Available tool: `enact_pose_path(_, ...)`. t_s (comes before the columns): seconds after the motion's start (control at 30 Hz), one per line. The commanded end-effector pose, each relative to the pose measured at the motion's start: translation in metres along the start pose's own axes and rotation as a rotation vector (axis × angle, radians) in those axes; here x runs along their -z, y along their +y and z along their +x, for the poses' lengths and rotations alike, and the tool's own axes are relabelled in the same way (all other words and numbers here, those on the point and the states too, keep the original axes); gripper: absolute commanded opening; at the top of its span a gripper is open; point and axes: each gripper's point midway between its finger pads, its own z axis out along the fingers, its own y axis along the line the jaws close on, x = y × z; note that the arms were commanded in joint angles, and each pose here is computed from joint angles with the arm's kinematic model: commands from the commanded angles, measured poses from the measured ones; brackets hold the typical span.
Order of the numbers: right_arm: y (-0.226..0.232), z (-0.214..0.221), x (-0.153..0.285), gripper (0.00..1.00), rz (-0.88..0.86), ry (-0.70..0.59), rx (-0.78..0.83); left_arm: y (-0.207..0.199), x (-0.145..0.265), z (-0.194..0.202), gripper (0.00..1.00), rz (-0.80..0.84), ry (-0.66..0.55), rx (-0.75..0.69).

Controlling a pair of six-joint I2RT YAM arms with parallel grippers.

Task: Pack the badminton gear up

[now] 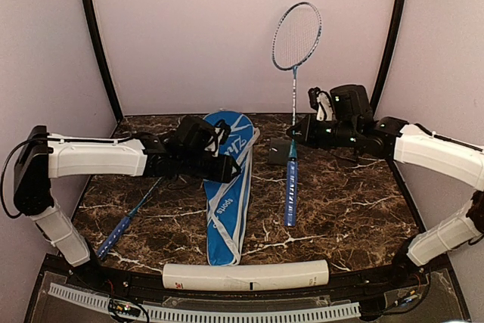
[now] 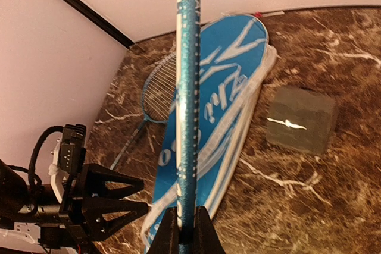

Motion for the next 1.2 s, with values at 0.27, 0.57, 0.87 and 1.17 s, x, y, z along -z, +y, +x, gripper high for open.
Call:
enact_pose_path(0.27,-0.035,0.022,0.036,0.00,0.045,0.038,-0.042,0.012,-0.078,0.044,0.37,-0.138,0.188,-0.069)
enact_pose_path(0.57,-0.038,0.030,0.035,0.00,0.030,0.042,-0.069,0.032,-0.112,0.065,0.29,-0.225,0.262,-0.133)
enact_pose_path(0.87,-0.039,0.032,0.034,0.00,0.019,0.041,-0.090,0.051,-0.117,0.083,0.35,-0.304,0.318,-0.165)
enact_pose_path(1.17,-0.038,0.030,0.037,0.00,0.016,0.029,-0.092,0.058,-0.118,0.103,0.11,-0.265,0.368,-0.058)
